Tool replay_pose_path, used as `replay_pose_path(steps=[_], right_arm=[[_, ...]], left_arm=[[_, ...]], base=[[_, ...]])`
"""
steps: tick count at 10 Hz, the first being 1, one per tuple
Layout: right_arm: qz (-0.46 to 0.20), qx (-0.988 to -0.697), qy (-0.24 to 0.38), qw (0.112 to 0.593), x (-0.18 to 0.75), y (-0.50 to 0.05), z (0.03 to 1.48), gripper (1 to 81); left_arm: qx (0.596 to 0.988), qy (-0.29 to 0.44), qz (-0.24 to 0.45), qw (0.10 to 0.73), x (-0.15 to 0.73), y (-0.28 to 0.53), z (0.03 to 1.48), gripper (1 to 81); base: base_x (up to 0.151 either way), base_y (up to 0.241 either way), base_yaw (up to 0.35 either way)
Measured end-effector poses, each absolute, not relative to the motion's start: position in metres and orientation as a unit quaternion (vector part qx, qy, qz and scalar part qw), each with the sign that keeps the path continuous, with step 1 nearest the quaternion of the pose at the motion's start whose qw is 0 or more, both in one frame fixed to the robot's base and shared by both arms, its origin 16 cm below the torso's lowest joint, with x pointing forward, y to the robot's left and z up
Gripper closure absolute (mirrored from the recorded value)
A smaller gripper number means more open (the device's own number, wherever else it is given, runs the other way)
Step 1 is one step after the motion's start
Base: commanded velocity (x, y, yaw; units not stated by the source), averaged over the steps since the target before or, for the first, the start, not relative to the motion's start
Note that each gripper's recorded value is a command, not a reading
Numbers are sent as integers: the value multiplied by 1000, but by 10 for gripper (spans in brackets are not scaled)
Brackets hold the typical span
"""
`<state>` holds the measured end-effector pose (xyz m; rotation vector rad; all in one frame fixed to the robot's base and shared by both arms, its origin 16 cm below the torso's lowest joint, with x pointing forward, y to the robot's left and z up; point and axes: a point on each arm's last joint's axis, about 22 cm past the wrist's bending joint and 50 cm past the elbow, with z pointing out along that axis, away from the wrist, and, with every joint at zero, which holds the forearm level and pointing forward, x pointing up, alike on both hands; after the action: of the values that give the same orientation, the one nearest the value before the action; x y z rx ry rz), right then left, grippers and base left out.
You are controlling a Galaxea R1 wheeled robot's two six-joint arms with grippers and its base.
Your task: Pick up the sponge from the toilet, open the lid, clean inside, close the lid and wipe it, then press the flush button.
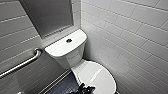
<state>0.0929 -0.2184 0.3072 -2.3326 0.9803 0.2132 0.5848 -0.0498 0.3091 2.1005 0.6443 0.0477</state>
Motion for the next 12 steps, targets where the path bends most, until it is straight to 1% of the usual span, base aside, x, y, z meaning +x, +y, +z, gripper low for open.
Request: replay_pose_path(steps=[4, 8, 12], right_arm=[[80, -877, 369, 297, 93, -218, 307, 811], [80, -876, 370, 299, 93, -213, 306, 811], [79, -878, 368, 296, 93, -213, 302, 811]], left_arm=[[854, 277, -19, 441, 591, -52, 311, 10], [852, 273, -26, 447, 590, -52, 319, 10], [842, 266, -22, 469, 596, -39, 341, 10]], base=[[0, 0, 0], [0, 0, 0], [0, 0, 0]])
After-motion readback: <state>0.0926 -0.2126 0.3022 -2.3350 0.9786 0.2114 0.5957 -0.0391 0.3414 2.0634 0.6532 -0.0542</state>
